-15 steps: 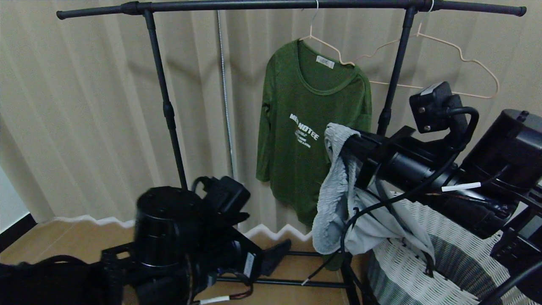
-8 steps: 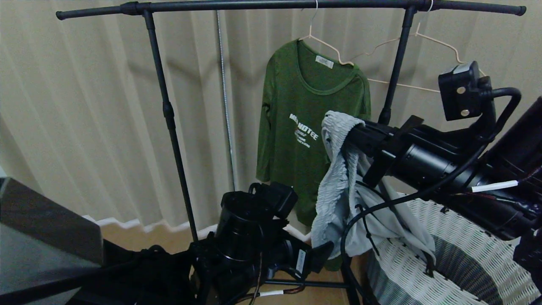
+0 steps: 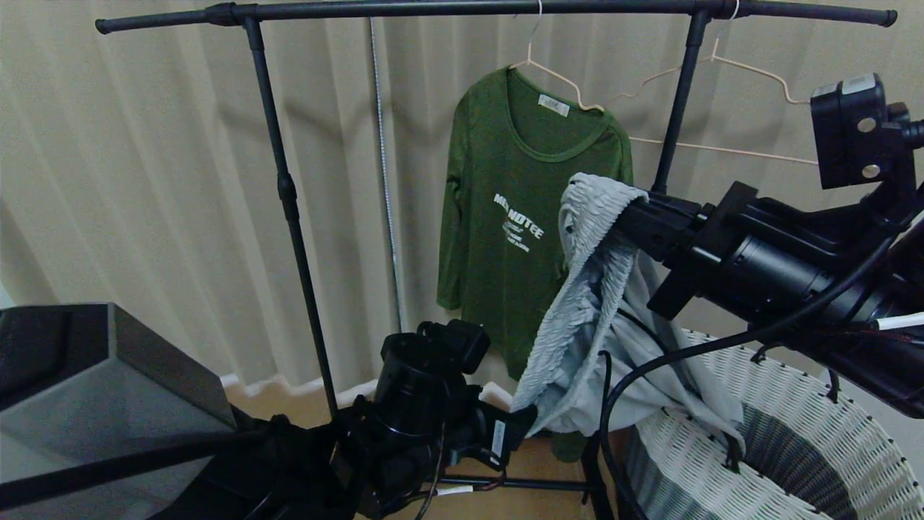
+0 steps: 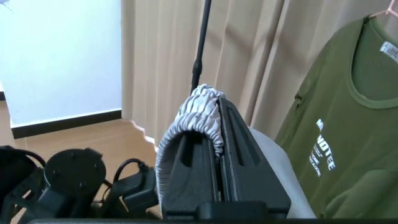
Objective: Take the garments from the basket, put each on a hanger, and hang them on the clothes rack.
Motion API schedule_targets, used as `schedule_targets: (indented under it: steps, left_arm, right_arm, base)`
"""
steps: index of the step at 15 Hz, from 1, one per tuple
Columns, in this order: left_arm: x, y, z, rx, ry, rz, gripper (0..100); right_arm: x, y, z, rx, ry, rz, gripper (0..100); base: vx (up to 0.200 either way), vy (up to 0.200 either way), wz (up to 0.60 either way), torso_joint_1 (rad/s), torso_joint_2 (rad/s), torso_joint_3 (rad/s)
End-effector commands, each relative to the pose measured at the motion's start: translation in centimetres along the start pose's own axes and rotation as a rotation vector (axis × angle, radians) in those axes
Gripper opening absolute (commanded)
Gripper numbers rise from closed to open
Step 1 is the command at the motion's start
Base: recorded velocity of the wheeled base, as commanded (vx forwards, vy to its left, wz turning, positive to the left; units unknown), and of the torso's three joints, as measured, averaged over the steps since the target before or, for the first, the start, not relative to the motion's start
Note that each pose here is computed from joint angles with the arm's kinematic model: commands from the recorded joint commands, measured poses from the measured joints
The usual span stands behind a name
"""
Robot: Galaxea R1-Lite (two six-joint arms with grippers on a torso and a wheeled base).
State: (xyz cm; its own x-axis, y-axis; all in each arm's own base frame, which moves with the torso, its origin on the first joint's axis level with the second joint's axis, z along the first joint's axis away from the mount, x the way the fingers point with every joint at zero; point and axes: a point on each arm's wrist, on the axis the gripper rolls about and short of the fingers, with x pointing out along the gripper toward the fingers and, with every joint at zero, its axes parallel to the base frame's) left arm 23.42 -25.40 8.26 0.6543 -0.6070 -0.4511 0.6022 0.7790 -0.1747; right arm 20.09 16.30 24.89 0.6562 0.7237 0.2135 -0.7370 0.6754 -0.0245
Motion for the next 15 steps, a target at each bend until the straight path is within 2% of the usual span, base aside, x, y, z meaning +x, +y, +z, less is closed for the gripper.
schedule_targets:
  steps: [1, 2, 3, 4, 5, 6, 7, 11, 12, 13, 15]
  left_arm:
    - [-0.7, 0.3, -0.9, 0.013, 0.029, 0.023, 0]
    - [-1.2, 0.5, -1.5, 0.039, 0.041, 0.043, 0]
    - [-2.3, 0.7, -2.5, 0.093, 0.017, 0.042, 0]
    - [-3.2, 0.8, -3.3, 0.135, -0.018, 0.020, 0]
    - [-4.9, 1.3, -4.4, 0.232, -0.122, -0.018, 0]
    - [-5.9, 1.9, -5.0, 0.313, -0.167, -0.012, 0]
    - [-6.5, 3.0, -5.0, 0.344, -0.175, 0.029, 0]
    - [-9.7, 6.4, -1.0, 0.312, -0.315, 0.187, 0]
    - [-10.9, 7.3, 0.2, 0.312, -0.324, 0.231, 0]
    - [-10.9, 7.3, 0.2, 0.312, -0.324, 0.231, 0]
    - [-14.9, 8.4, 3.8, 0.285, -0.310, 0.295, 0]
  right_arm:
    - [-0.1, -0.2, 0.1, -0.001, -0.003, -0.008, 0]
    - [-0.1, -0.4, 0.0, -0.004, -0.001, -0.015, 0]
    - [0.0, -0.8, 0.0, -0.005, 0.001, -0.027, 0]
    - [0.1, -1.0, -0.2, -0.006, 0.006, -0.037, 0]
    - [0.2, -1.4, -0.5, -0.007, 0.017, -0.049, 0]
    - [0.2, -1.6, -0.5, -0.006, 0.018, -0.056, 0]
    - [0.4, -1.7, -0.9, -0.004, 0.030, -0.056, 0]
    - [0.6, -1.8, -1.8, 0.000, 0.059, -0.062, 0]
    - [0.7, -1.8, -2.0, 0.001, 0.066, -0.062, 0]
    - [0.7, -1.8, -2.0, 0.001, 0.066, -0.062, 0]
    - [1.0, -1.9, -2.6, 0.003, 0.085, -0.063, 0]
  base:
    - [0.000, 0.000, 0.00, 0.000, 0.00, 0.000]
    - [0.000, 0.000, 0.00, 0.000, 0.00, 0.000]
    - [0.000, 0.000, 0.00, 0.000, 0.00, 0.000]
    - [0.000, 0.000, 0.00, 0.000, 0.00, 0.000]
    - [0.000, 0.000, 0.00, 0.000, 0.00, 0.000]
    - [0.000, 0.000, 0.00, 0.000, 0.00, 0.000]
    - [0.000, 0.000, 0.00, 0.000, 0.00, 0.000]
    - [0.000, 0.000, 0.00, 0.000, 0.00, 0.000]
    - [0.000, 0.000, 0.00, 0.000, 0.00, 0.000]
    - [0.000, 0.000, 0.00, 0.000, 0.00, 0.000]
    - [0.000, 0.000, 0.00, 0.000, 0.00, 0.000]
